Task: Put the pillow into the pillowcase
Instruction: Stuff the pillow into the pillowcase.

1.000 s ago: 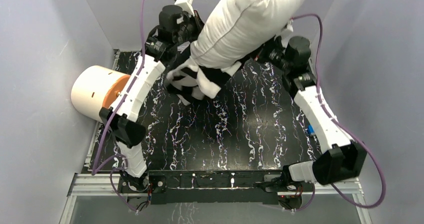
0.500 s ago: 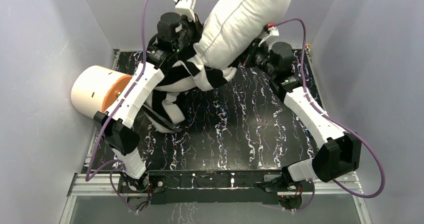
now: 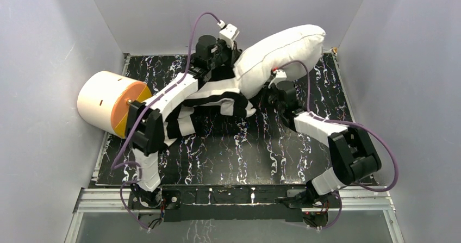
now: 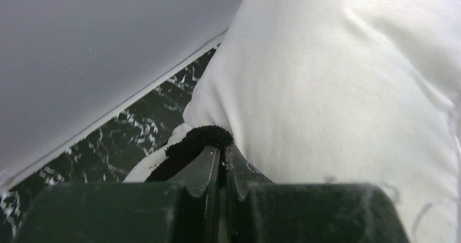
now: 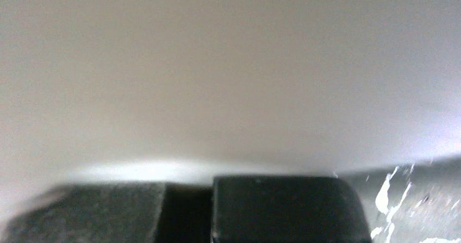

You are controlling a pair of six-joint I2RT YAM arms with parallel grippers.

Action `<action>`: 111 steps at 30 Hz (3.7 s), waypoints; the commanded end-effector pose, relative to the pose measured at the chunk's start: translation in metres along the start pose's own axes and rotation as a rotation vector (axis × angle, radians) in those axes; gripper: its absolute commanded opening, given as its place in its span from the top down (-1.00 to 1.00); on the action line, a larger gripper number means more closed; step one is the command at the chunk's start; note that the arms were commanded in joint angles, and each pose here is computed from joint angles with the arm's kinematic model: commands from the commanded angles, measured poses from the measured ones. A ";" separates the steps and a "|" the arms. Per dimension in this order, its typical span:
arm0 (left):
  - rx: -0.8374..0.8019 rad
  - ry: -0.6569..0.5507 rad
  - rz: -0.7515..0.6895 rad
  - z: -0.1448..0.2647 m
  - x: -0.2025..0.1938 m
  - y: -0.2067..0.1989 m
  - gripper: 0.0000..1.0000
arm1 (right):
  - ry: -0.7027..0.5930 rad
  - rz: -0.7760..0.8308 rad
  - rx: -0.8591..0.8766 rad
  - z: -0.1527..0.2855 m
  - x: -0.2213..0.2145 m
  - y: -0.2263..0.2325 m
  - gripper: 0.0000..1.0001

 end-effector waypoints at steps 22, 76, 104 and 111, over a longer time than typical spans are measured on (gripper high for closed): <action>-0.043 -0.020 0.105 0.068 -0.029 -0.042 -0.13 | 0.168 0.195 0.110 0.068 0.014 0.058 -0.62; 0.392 0.295 0.407 0.145 -0.103 -0.047 -0.29 | -0.208 -0.055 0.252 -0.003 0.061 0.119 1.00; 0.169 0.172 0.173 0.129 -0.126 -0.090 1.00 | -0.206 -0.178 0.262 -0.045 0.044 0.119 1.00; 0.078 0.162 0.355 0.146 -0.166 -0.130 1.00 | -0.195 -0.136 0.198 -0.077 0.014 0.114 1.00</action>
Point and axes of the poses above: each gripper's point midway between its finger pads, its own z axis back along the fingers, its own y axis along the line the jaws close on, x = y × z, the point moved 2 cm from there along z, back along the fingers, and after that the axes turned 7 degrees about -z, right-handed, at the moved point
